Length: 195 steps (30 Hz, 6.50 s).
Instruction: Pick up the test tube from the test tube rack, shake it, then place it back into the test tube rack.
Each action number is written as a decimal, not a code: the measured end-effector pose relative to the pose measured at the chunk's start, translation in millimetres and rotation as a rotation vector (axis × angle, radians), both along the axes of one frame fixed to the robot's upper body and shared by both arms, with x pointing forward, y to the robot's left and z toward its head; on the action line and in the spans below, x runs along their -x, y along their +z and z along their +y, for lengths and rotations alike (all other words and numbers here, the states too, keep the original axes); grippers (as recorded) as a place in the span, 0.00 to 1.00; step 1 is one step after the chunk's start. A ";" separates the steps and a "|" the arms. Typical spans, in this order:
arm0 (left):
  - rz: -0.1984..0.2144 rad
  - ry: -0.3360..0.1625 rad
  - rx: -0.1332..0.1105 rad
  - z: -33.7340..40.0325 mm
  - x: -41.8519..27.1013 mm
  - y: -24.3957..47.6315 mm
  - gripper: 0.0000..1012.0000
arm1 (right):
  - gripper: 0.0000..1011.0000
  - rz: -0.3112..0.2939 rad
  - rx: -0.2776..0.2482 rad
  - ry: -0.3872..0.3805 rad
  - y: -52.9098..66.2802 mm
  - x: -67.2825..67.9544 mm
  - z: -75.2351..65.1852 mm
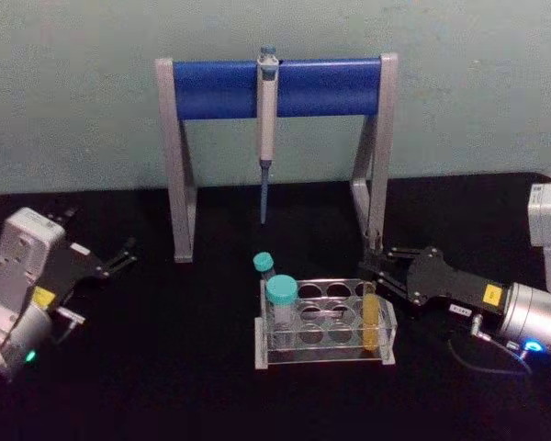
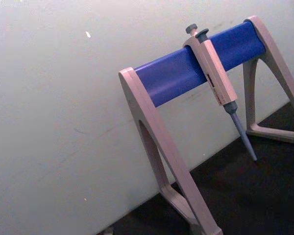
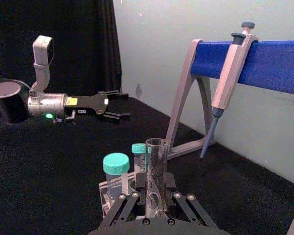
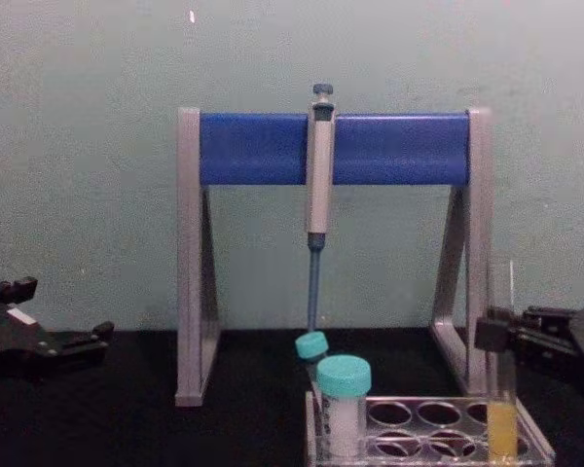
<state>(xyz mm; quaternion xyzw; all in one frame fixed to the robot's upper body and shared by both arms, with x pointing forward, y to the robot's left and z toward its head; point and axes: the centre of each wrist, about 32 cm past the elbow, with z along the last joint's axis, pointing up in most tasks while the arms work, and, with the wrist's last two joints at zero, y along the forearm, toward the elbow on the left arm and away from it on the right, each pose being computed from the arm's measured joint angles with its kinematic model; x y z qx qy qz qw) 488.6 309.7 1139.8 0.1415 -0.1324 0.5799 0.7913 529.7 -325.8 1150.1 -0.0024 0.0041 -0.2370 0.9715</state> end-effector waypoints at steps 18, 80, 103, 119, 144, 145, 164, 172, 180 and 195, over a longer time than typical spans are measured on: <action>0.000 0.000 0.000 0.0 0.0 0.0 0.99 | 0.50 -0.002 0.000 0.000 0.1 0.1 0.1; 0.000 0.000 0.000 0.0 0.0 0.0 0.99 | 0.99 -0.253 -0.166 -0.255 13.4 7.9 4.7; 0.000 0.000 0.000 0.0 0.0 0.0 0.99 | 0.99 -0.118 -0.097 -0.811 -16.7 41.1 16.2; 0.000 0.000 0.000 0.0 0.0 0.0 0.99 | 0.99 0.026 -0.023 -0.874 -24.7 42.8 21.0; 0.000 0.000 0.000 0.0 0.0 0.0 0.99 | 0.99 0.018 -0.024 -0.867 -24.5 42.7 21.2; 0.000 0.000 0.000 0.0 0.0 0.0 0.99 | 0.99 0.018 -0.025 -0.866 -24.5 42.7 21.2; 0.000 0.000 0.000 0.0 0.0 0.0 0.99 | 0.99 0.017 -0.026 -0.866 -24.5 42.8 21.2; 0.000 0.000 0.000 0.0 0.0 0.0 0.99 | 0.99 0.017 -0.026 -0.866 -24.5 42.7 21.2; 0.000 0.000 0.000 0.0 0.0 0.0 0.99 | 0.99 0.017 -0.026 -0.866 -24.5 42.7 21.2; 0.000 0.000 0.000 0.0 0.0 0.0 0.99 | 0.99 0.017 -0.026 -0.866 -24.5 42.7 21.2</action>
